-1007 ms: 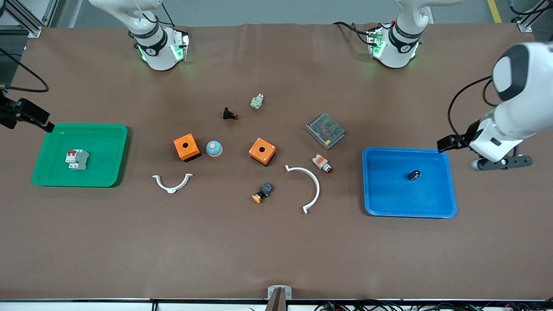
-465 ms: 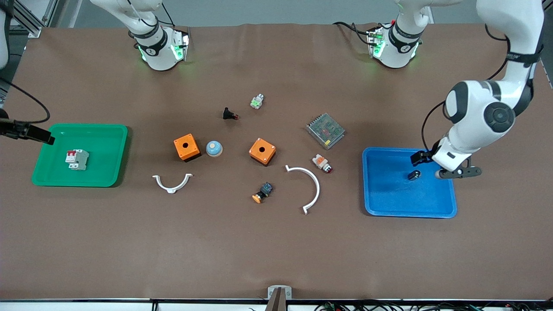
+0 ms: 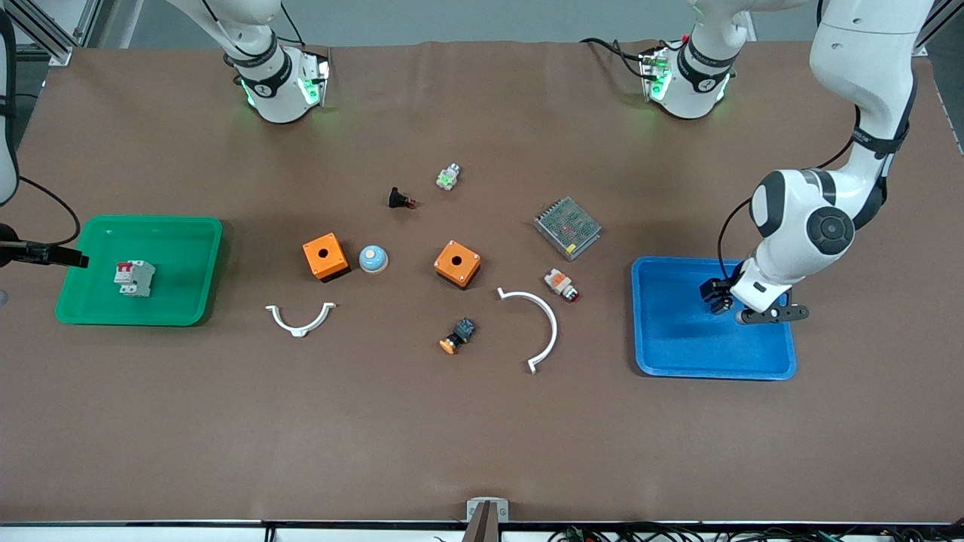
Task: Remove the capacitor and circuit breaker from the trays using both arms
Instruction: 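Reach the left gripper to the black capacitor while the right gripper reaches the breaker, then close the left gripper on the capacitor while the right gripper grasps the breaker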
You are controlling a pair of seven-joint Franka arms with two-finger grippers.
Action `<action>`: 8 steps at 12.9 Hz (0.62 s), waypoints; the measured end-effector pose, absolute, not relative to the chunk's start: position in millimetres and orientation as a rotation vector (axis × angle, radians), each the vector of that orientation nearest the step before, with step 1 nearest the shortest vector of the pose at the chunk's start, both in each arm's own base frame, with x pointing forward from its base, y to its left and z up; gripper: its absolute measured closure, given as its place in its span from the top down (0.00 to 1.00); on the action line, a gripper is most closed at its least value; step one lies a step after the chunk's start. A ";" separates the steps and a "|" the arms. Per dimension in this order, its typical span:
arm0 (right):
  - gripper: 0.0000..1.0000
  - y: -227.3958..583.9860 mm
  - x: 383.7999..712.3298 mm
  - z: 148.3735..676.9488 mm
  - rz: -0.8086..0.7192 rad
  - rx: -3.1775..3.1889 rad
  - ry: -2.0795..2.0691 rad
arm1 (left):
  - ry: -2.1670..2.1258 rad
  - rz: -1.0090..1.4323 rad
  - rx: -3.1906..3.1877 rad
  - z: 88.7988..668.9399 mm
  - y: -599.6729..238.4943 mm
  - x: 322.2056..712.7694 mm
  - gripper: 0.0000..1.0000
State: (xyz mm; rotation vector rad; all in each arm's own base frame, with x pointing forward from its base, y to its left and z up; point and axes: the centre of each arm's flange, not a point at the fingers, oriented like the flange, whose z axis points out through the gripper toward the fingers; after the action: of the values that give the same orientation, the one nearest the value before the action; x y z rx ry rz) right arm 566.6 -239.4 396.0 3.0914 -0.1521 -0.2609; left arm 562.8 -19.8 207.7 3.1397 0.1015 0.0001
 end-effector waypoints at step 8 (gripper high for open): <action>0.99 -263.1 522.7 267.1 -0.199 3.148 -0.065 | 0.101 -0.002 3.139 195.0 -19.5 563.8 0.53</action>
State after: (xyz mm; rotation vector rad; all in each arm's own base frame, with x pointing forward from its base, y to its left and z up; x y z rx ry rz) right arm 522.7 -263.1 267.1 3.1482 -0.0650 -0.1992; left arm 563.8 -19.5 195.0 3.1389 0.1011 -0.0016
